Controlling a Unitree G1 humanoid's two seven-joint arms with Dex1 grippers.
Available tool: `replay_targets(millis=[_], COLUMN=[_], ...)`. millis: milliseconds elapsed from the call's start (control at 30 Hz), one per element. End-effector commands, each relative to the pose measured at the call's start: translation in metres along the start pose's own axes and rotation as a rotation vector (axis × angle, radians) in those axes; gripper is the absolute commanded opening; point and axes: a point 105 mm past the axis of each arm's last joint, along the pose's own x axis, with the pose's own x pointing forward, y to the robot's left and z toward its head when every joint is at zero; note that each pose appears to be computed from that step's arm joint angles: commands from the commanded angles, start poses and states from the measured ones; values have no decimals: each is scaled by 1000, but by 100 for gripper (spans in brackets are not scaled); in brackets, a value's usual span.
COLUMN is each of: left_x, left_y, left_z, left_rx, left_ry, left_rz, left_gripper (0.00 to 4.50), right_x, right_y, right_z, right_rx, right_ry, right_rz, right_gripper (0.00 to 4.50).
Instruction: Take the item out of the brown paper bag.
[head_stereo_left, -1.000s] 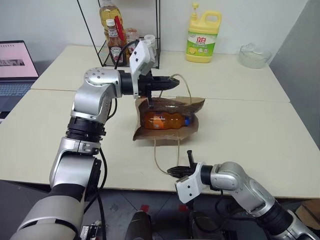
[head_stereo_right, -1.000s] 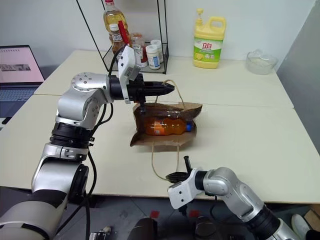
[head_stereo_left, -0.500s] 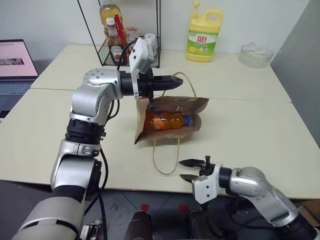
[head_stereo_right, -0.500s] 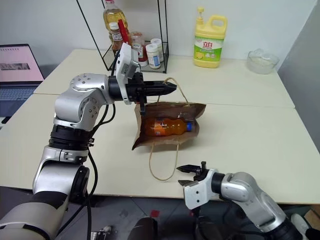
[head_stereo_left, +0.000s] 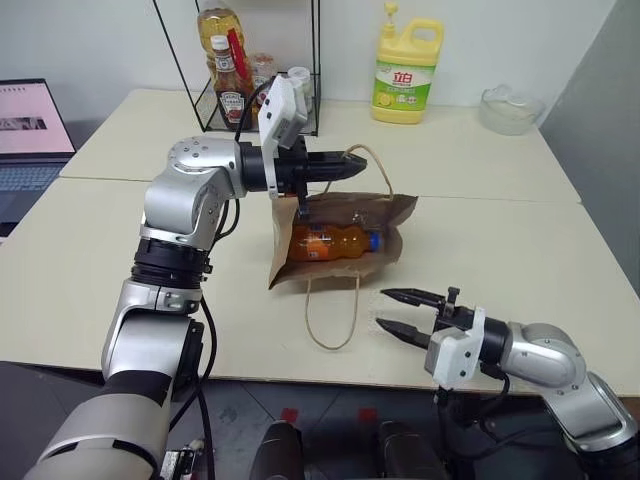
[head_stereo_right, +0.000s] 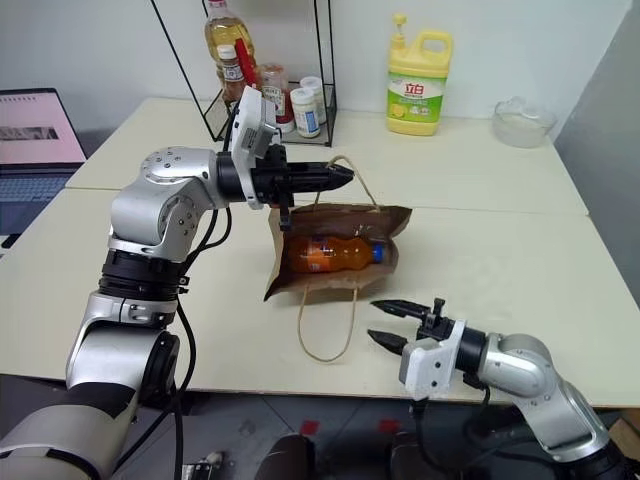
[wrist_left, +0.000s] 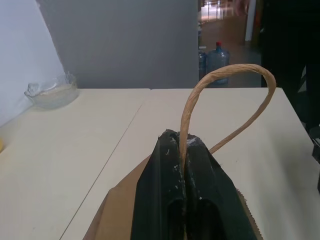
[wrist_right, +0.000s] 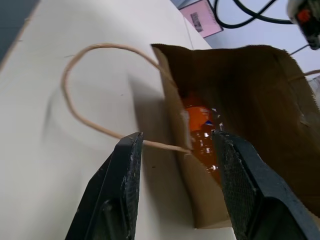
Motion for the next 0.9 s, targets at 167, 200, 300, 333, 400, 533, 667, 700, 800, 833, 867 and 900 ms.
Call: replay_targets(millis=[167,200,300,333,400,533,667,700,800,833,867,900], left_x=[-2,-2,-2,-2,-1,0,1,1,2,2,2,1], left_y=[-2,-2,-2,-1,-1,-1,-1,0,1,1,2,3], left_z=[10,10,10,10,10,10,11,11,13,14,16,17], left_rx=[47,48,48,48,50,51,53,54,56,56,54,54], left_ry=[-29,-28,-30,-30,-32,-35,-37,-38,-43,-47,-51,-54], left_rz=[-14,-15,-17,-17,-19,-23,-24,-24,-23,-22,-19,-17], left_gripper=[0,0,0,0,0,0,0,0,0,0,0,0], right_x=[9,11,20,23,29,43,58,62,73,78,81,84], right_y=[-33,-37,-51,-54,-59,-65,-69,-71,-76,-77,-78,-78], right_z=[22,24,31,32,32,24,17,14,7,4,1,-2], right_rx=[40,46,54,53,54,61,49,48,42,36,35,32], right_ry=[-68,-71,-79,-76,-59,8,64,79,123,140,157,178], right_rz=[-56,-54,-45,-33,-11,35,71,71,72,73,73,80], right_gripper=[224,224,224,224,224,224,224,224,224,224,224,224])
